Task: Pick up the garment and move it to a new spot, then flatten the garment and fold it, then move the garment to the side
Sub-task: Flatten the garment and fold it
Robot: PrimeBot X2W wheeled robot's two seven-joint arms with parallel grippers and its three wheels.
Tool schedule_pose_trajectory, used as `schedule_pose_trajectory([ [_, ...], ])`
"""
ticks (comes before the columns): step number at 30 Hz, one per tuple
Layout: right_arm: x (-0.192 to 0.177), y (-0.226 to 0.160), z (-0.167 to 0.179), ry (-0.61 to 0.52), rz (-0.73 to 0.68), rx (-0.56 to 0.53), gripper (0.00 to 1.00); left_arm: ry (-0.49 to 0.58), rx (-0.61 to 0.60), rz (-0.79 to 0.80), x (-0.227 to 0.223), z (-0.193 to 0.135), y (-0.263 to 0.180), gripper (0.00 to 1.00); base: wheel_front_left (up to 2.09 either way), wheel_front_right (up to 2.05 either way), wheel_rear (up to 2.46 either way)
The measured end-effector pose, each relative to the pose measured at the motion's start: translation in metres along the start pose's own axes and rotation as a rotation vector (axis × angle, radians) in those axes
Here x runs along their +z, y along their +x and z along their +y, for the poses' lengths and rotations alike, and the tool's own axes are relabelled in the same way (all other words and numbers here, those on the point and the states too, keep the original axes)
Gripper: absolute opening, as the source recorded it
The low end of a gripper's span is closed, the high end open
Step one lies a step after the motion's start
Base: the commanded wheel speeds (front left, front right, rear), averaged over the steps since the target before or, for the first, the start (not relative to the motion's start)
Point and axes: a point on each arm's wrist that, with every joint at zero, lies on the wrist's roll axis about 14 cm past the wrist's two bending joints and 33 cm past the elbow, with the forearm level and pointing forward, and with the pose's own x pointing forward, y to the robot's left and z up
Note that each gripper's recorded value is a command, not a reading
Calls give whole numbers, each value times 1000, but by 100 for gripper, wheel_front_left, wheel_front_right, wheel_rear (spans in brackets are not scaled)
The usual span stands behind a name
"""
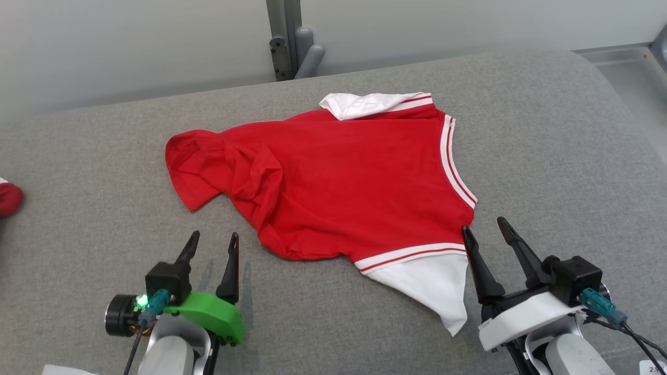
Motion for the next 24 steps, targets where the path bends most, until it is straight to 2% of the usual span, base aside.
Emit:
schedule_pose_trajectory([
  [10,-15,16,-12,-4,43,-20,100,65,-37,-17,13,7,54,100,0,0,0],
  [19,-27,17,-27,-11,78,-63,100,62,-111,56,-15,-13,75,100,0,0,0],
  [24,-28,19,-32,-19,80,-76,100,39,-112,75,-24,-16,81,100,0,0,0],
])
